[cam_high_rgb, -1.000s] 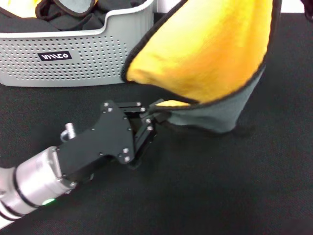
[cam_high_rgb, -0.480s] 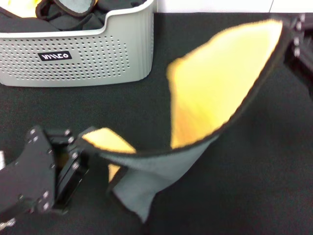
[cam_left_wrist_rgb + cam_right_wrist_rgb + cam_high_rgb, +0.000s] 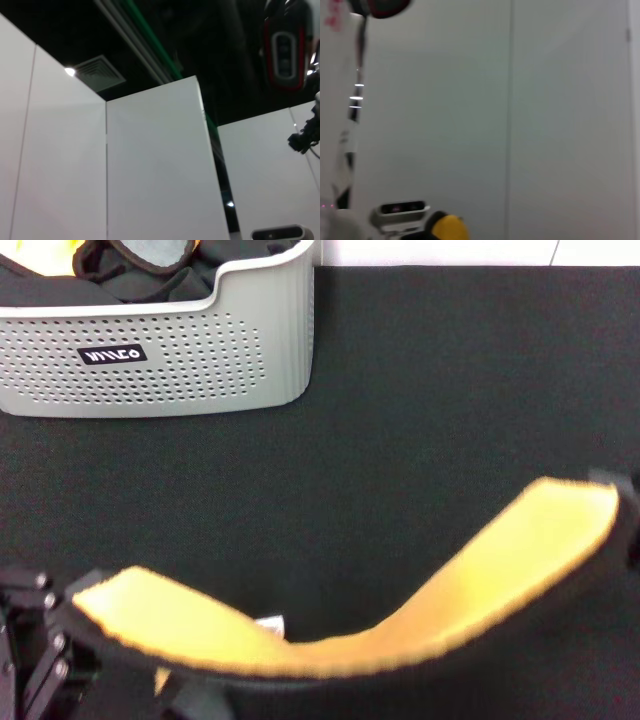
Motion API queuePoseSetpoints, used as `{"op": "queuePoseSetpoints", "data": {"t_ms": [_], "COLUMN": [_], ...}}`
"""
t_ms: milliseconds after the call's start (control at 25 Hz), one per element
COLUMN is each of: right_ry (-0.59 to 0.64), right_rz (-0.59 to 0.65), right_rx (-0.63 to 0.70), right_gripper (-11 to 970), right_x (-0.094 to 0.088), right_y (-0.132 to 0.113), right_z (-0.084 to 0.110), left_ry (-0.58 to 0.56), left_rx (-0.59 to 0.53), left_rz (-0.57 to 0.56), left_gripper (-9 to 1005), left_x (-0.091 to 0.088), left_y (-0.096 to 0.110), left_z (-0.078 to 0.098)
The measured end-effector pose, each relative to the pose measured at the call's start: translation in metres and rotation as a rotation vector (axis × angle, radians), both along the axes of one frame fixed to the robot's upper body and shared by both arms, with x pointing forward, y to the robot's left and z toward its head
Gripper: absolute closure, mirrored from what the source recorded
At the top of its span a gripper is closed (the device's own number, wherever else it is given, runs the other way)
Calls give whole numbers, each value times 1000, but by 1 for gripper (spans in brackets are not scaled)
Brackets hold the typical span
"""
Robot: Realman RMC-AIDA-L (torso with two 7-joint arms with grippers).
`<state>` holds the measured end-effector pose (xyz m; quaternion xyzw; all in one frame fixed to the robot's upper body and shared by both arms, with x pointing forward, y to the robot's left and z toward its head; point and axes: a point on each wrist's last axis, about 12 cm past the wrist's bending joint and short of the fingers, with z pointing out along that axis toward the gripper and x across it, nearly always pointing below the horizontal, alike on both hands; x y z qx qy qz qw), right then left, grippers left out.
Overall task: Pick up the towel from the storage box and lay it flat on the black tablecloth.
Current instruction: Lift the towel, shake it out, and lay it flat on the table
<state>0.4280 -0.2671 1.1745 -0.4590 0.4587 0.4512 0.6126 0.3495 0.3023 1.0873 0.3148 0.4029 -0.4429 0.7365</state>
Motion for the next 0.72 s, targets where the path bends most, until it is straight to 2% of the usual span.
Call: {"op": "queuePoseSetpoints", "data": {"t_ms": [200, 400, 480, 600, 720], "right_ry": [-17, -56, -69, -60, -18], "right_rz": [68, 32, 33, 22, 14], "right_rx": [9, 45, 52, 68, 89], "right_gripper": [954, 954, 953, 953, 953], "right_x": [-32, -56, -60, -58, -45], "right_y": [-4, -7, -4, -2, -1], "right_z": [0, -6, -11, -27, -50], "left_ry": [-1, 4, 12, 55, 147], "left_rx": [-17, -30, -37, -53, -81], "left_rz": [-16, -23, -24, 13, 36], "left_gripper": [985, 985, 985, 984, 984], "left_x": [-17, -36, -41, -34, -7], "left_y": [-1, 0, 0, 0, -1], "left_z": [7, 17, 19, 10, -8]}}
